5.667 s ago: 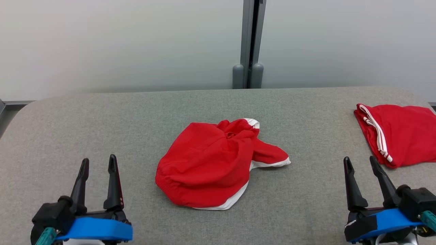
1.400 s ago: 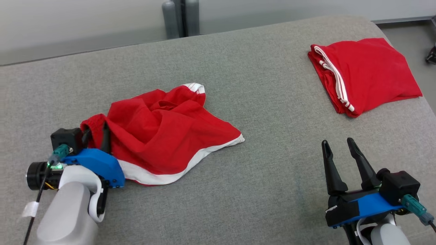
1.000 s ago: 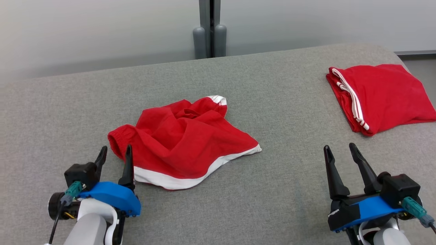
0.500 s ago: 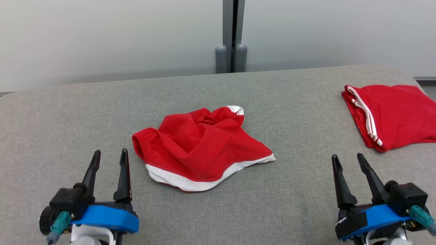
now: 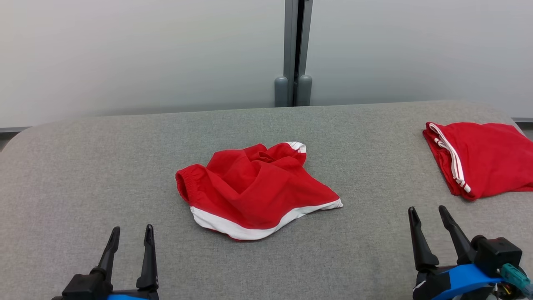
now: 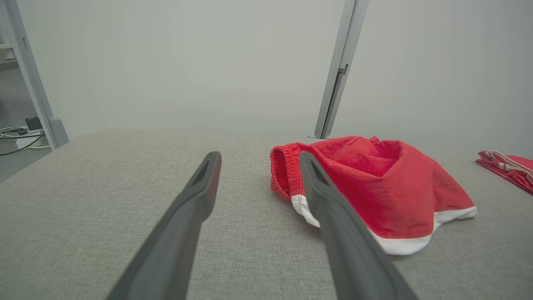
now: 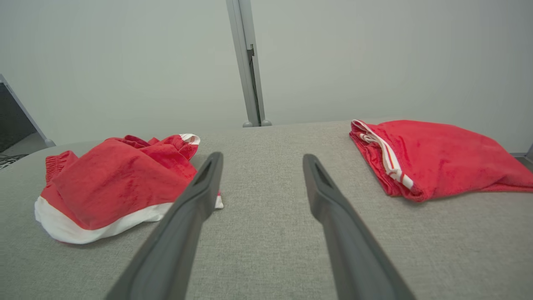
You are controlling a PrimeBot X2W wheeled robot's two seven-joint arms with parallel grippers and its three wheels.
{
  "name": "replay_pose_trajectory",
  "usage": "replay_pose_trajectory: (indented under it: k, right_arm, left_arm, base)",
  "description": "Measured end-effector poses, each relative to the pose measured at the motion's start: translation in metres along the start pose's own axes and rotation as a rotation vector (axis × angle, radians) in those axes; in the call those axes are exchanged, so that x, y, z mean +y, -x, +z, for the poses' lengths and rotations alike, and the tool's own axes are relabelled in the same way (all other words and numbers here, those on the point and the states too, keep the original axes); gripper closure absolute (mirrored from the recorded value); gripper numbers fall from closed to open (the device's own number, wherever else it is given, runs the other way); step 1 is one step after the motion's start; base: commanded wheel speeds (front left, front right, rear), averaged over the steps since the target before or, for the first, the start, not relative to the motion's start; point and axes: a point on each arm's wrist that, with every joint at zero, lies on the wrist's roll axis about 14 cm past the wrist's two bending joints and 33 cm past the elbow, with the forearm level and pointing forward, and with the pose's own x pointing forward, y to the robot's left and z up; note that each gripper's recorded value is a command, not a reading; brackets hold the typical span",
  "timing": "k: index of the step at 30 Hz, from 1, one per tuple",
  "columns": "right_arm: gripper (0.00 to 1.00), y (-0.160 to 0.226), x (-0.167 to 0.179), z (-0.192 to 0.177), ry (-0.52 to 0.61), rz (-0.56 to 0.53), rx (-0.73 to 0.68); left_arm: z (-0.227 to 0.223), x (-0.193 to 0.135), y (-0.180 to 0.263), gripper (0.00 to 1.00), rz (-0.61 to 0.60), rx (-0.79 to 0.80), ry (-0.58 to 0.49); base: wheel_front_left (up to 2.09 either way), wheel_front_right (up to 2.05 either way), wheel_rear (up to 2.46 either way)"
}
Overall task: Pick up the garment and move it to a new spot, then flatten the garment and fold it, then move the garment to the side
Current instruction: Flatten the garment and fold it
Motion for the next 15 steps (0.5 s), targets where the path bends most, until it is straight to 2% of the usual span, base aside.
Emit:
replay_pose_trajectory:
  k: [15]
  right_arm:
    - [0.00, -0.0018, 0.0102, -0.0083, -0.003, 0.030, 0.017]
  left_arm:
    - [-0.0057, 0.0092, 0.0056, 0.00, 0.030, 0.036, -0.011]
  base:
    - [0.00, 0.00, 0.00]
